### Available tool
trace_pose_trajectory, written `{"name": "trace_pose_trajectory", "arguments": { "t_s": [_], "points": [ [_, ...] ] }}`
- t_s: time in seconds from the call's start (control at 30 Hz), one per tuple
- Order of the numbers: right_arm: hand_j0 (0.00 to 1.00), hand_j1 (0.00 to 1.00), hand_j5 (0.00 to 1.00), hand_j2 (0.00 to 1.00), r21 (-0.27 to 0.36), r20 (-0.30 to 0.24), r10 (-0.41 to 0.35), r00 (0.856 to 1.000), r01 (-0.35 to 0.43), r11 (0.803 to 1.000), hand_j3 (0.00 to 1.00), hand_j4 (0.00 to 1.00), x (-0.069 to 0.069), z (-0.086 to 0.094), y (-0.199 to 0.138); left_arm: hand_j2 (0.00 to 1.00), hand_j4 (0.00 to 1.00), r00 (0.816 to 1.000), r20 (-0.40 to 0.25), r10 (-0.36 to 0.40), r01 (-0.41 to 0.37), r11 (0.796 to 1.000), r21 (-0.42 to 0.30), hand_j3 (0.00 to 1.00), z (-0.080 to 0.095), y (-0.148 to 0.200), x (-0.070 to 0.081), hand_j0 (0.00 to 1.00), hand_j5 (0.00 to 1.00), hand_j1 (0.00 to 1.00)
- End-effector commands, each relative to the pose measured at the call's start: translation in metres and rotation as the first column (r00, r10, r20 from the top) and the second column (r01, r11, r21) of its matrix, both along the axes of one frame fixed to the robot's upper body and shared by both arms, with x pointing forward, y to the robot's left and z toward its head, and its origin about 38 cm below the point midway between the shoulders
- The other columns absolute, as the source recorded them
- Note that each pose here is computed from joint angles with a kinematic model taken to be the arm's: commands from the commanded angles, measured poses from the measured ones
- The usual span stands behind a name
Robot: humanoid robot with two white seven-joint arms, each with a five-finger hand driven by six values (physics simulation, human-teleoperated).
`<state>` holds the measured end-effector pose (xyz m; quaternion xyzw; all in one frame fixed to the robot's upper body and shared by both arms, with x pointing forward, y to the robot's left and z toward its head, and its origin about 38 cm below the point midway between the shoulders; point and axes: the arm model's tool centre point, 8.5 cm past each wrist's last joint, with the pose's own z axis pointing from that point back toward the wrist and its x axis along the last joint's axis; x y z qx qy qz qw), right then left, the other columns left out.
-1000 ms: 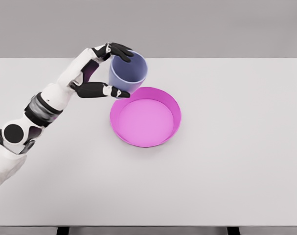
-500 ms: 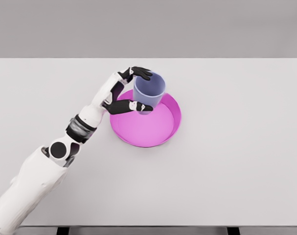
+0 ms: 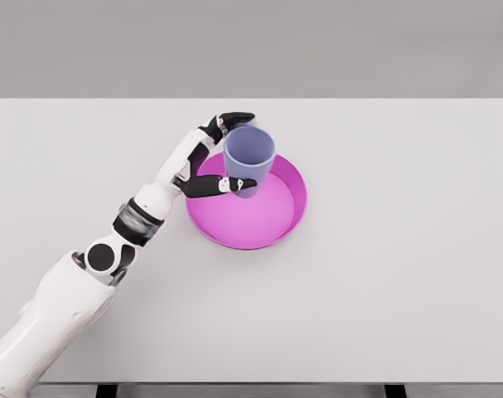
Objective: Flip the cup with left arm and place it on the plate
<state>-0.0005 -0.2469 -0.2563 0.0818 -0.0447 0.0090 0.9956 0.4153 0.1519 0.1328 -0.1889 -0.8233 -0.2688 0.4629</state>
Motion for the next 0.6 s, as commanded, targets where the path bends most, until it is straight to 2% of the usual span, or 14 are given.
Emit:
{"name": "trace_pose_trajectory", "arguments": {
  "t_s": [0.0, 0.1, 0.2, 0.23, 0.3, 0.33, 0.37, 0.4, 0.43, 0.47, 0.5, 0.57],
  "points": [
    [1.00, 1.00, 1.00, 1.00, 0.000, 0.001, 0.001, 1.000, -0.001, 1.000, 1.00, 1.00, 0.000, 0.000, 0.000, 1.00, 1.00, 1.000, 0.006, -0.002, 0.002, 1.000, -0.007, 1.00, 0.003, -0.001, 0.000, 1.00, 1.00, 1.00],
    [1.00, 1.00, 1.00, 1.00, 0.000, 0.000, 0.001, 1.000, -0.001, 1.000, 1.00, 1.00, 0.000, 0.000, 0.000, 1.00, 1.00, 1.000, 0.017, -0.005, 0.005, 1.000, -0.012, 1.00, 0.007, 0.000, -0.002, 1.00, 1.00, 1.00],
    [1.00, 1.00, 1.00, 1.00, 0.000, 0.000, 0.001, 1.000, -0.001, 1.000, 1.00, 1.00, 0.000, 0.000, 0.000, 1.00, 1.00, 0.998, 0.061, -0.030, 0.031, 0.999, -0.026, 1.00, 0.024, -0.001, -0.009, 1.00, 1.00, 1.00],
    [1.00, 1.00, 1.00, 1.00, 0.000, 0.000, -0.001, 1.000, 0.001, 1.000, 1.00, 1.00, 0.000, 0.000, 0.000, 1.00, 1.00, 0.995, 0.092, -0.031, 0.033, 0.999, -0.011, 1.00, 0.036, 0.011, -0.012, 1.00, 1.00, 1.00],
    [1.00, 1.00, 1.00, 1.00, 0.000, 0.000, 0.001, 1.000, -0.001, 1.000, 1.00, 1.00, 0.000, 0.000, 0.000, 1.00, 1.00, 0.986, 0.164, -0.040, 0.024, 0.995, 0.102, 1.00, 0.063, 0.056, -0.022, 1.00, 1.00, 1.00],
    [1.00, 1.00, 1.00, 1.00, 0.000, 0.001, 0.001, 1.000, -0.001, 1.000, 1.00, 1.00, 0.000, 0.000, 0.000, 1.00, 1.00, 0.981, 0.193, -0.031, -0.014, 0.973, 0.228, 1.00, 0.079, 0.097, -0.025, 1.00, 1.00, 1.00],
    [1.00, 1.00, 1.00, 1.00, 0.000, 0.000, -0.001, 1.000, 0.001, 1.000, 1.00, 1.00, 0.000, 0.000, 0.000, 1.00, 1.00, 0.974, 0.227, -0.021, -0.063, 0.932, 0.357, 1.00, 0.098, 0.135, -0.026, 1.00, 1.00, 1.00],
    [1.00, 1.00, 1.00, 1.00, 0.000, 0.000, 0.001, 1.000, -0.001, 1.000, 1.00, 1.00, 0.000, 0.000, 0.000, 1.00, 1.00, 0.970, 0.241, -0.001, -0.120, 0.866, 0.485, 1.00, 0.105, 0.171, -0.029, 1.00, 1.00, 1.00],
    [1.00, 1.00, 1.00, 1.00, 0.000, 0.000, 0.001, 1.000, -0.001, 1.000, 1.00, 1.00, 0.000, 0.000, 0.000, 1.00, 1.00, 0.968, 0.252, 0.005, -0.159, 0.789, 0.594, 1.00, 0.114, 0.201, -0.034, 1.00, 1.00, 1.00],
    [1.00, 1.00, 1.00, 1.00, 0.000, 0.000, 0.001, 1.000, -0.001, 1.000, 1.00, 1.00, 0.000, 0.000, 0.000, 1.00, 1.00, 0.972, 0.227, 0.056, -0.192, 0.743, 0.641, 1.00, 0.109, 0.229, -0.033, 1.00, 1.00, 1.00],
    [1.00, 1.00, 1.00, 1.00, 0.000, 0.000, -0.001, 1.000, 0.001, 1.000, 1.00, 1.00, 0.000, 0.000, 0.000, 1.00, 1.00, 0.975, 0.192, 0.110, -0.212, 0.721, 0.660, 1.00, 0.098, 0.249, -0.033, 1.00, 1.00, 1.00],
    [1.00, 1.00, 1.00, 1.00, 0.000, 0.001, 0.001, 1.000, -0.001, 1.000, 1.00, 1.00, 0.000, 0.000, 0.000, 1.00, 1.00, 0.977, 0.165, 0.136, -0.212, 0.714, 0.667, 1.00, 0.090, 0.259, -0.032, 1.00, 1.00, 1.00]
  ]
}}
